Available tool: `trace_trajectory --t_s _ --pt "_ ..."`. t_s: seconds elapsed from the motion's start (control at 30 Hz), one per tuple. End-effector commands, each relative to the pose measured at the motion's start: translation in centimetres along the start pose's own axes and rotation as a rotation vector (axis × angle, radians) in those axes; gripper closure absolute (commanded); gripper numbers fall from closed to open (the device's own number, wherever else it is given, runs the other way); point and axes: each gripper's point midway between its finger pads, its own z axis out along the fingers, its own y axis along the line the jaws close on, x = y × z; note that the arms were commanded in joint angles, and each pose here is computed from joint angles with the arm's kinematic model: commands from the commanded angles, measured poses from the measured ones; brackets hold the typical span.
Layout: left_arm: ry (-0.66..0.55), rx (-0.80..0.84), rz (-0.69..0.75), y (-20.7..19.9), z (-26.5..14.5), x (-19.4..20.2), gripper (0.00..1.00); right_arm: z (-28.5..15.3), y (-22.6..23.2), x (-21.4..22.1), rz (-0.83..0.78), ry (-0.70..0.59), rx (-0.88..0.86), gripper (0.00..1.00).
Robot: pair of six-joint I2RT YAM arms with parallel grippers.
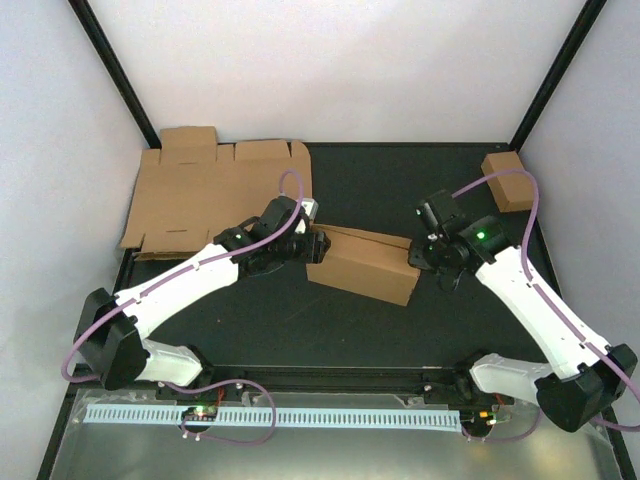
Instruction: Fold the paper box
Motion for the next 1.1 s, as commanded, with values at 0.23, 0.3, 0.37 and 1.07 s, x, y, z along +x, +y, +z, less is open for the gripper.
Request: trace_trajectory --t_s 0.23,0.3,0.37,1.07 --pt "0.103 -0.042 0.004 0.5 1.1 2.6 0.35 -0.5 1.5 0.9 0.049 0.031 -0.099 0.99" --pt "0.102 -0.045 0.004 0.5 1.0 2.6 0.35 -0.5 1.9 0.9 0.063 0.032 -0.119 0.99" --pt "0.101 -0.046 0.004 0.5 1.0 2.6 0.35 -0.5 2.1 0.9 0.072 0.035 -0.134 0.98" --pt "0.108 -0.060 0.008 0.5 1.2 2.5 0.37 -0.1 -2.0 1.1 -0.059 0.030 0.099 0.98"
